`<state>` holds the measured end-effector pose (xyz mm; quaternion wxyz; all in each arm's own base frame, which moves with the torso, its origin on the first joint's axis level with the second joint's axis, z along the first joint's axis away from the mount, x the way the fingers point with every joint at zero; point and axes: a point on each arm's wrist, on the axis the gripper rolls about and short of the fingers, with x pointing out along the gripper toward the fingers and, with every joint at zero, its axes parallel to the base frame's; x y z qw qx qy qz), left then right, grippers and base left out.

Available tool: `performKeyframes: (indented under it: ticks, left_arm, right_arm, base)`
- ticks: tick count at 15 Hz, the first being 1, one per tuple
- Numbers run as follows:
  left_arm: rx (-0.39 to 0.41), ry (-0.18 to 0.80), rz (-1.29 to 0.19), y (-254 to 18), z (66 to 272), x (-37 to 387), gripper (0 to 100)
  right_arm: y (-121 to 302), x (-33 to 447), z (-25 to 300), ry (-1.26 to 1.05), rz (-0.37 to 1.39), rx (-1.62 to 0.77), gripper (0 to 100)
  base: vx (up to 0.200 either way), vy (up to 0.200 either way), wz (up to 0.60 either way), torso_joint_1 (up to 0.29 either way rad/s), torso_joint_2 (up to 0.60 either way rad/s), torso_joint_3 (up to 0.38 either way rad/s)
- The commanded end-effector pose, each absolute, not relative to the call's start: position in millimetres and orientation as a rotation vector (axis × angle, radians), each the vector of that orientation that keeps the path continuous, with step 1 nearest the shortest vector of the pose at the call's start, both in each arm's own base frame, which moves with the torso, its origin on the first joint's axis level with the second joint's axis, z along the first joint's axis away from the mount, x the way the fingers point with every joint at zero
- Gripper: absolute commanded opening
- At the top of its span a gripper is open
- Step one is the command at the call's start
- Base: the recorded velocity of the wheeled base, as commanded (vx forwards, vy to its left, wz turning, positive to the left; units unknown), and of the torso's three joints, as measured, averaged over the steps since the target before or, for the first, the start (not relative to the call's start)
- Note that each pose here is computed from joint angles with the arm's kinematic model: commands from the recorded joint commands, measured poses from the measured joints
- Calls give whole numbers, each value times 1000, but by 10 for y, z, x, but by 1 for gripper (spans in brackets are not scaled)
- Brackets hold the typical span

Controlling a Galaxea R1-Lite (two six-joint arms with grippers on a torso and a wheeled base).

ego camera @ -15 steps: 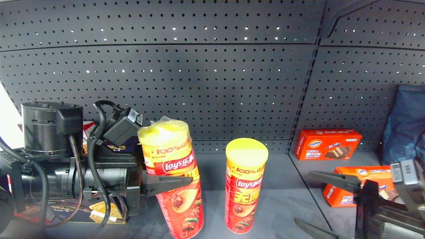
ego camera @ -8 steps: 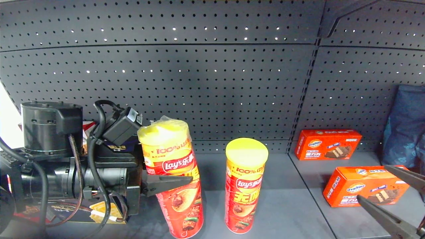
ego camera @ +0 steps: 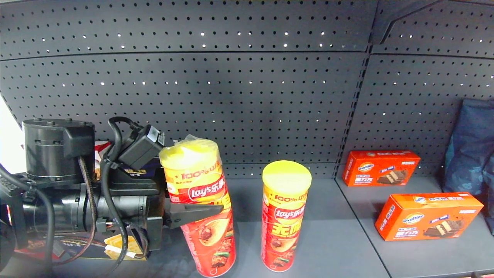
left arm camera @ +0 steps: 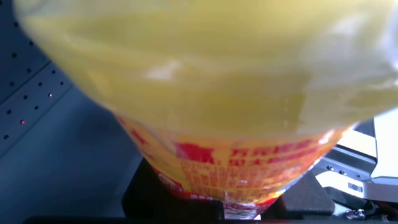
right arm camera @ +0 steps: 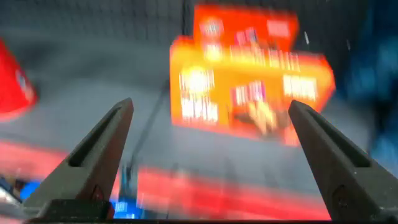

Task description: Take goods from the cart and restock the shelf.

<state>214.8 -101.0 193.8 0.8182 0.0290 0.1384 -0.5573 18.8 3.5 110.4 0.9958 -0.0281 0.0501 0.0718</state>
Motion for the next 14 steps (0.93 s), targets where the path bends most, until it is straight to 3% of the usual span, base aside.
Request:
performKeyframes:
  ticks: [1,3,11,14]
  left_arm:
    - [63,297,-1188,-1004,1924,2133,0]
    - [65,290,-1189,-1010,1942,2138,0]
    - [64,294,-1189,-997,1931,2106,0]
    - [76,244,-1178,-942,2068,1978,0]
  right_arm:
    - [53,-159,810,91,-33,-44,100]
    - [30,-153,776,90,-132,14,100]
    - [26,-153,775,93,-150,8,100]
    - [26,-153,775,93,-150,8,100]
  base:
    - [0,0,0,0,0,0]
    - [0,0,0,0,0,0]
    - [0,0,0,0,0,0]
    - [0,0,0,0,0,0]
